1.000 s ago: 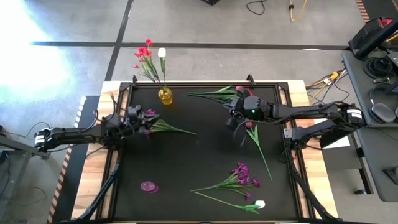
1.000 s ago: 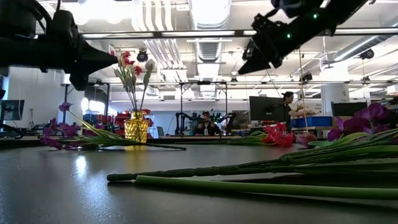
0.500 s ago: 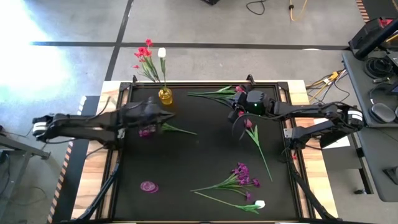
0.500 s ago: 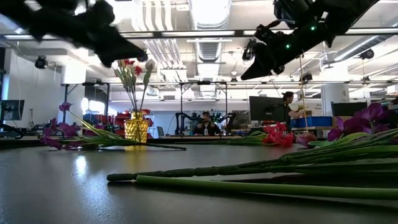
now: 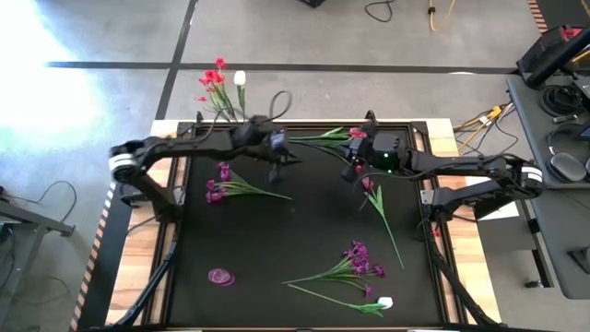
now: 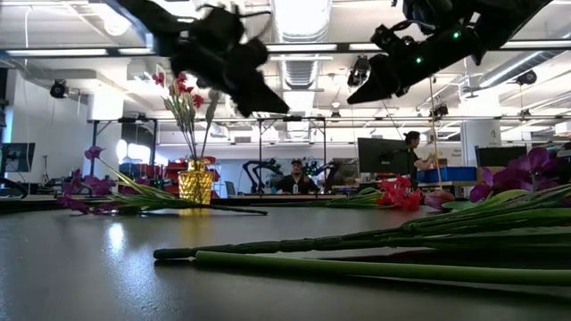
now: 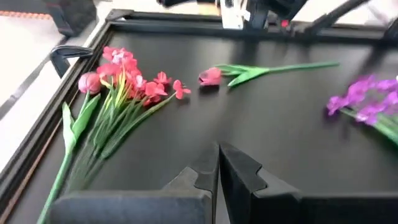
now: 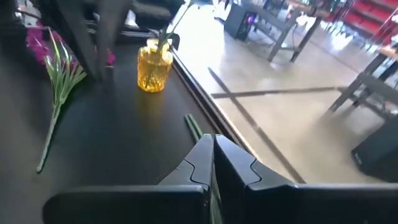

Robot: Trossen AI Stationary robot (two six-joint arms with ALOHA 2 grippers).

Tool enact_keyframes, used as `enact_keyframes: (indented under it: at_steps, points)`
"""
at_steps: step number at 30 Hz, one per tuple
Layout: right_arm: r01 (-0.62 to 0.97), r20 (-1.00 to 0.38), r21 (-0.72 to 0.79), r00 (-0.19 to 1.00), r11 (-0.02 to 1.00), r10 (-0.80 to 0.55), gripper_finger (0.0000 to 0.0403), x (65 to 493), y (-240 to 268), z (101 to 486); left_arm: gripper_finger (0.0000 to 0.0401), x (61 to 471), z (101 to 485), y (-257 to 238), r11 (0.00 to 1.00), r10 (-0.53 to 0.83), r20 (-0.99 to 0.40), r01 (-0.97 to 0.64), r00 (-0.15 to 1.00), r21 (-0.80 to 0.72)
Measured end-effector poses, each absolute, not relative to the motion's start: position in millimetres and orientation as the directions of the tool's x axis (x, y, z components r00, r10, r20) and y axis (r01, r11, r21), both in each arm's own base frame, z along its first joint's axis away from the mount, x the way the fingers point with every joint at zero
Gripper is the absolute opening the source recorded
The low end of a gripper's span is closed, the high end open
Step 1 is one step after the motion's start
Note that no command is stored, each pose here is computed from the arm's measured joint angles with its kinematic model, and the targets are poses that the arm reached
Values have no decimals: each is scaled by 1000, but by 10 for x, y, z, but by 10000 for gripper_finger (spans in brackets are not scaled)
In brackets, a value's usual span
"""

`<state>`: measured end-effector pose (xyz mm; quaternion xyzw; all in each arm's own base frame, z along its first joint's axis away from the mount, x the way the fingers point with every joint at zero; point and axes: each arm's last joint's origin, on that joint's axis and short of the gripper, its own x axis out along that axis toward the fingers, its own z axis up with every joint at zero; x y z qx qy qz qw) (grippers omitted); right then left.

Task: Sort flowers into vase by color
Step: Put the red flowers into the yellow vase

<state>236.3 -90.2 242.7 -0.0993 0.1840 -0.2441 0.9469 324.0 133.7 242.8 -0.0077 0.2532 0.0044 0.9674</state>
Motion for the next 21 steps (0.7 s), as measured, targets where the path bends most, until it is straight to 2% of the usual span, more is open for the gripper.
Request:
enact_keyframes:
  at_steps: [6, 14, 21]
  points:
    - [428, -258, -295, 825, 854, -502, 9, 2236, -855, 2569, 0, 3565, 2476, 1687, 1000, 0, -620, 14, 784, 17]
    - [425, -267, -303, 821, 853, -504, 9, 2115, -813, 2541, 0, 3713, 2473, 2159, 997, -72, -666, 48, 742, -54]
    - [423, -257, -314, 824, 850, -505, 9, 2078, -799, 2548, 1, 3921, 2275, 2328, 991, -133, -788, 94, 601, -96]
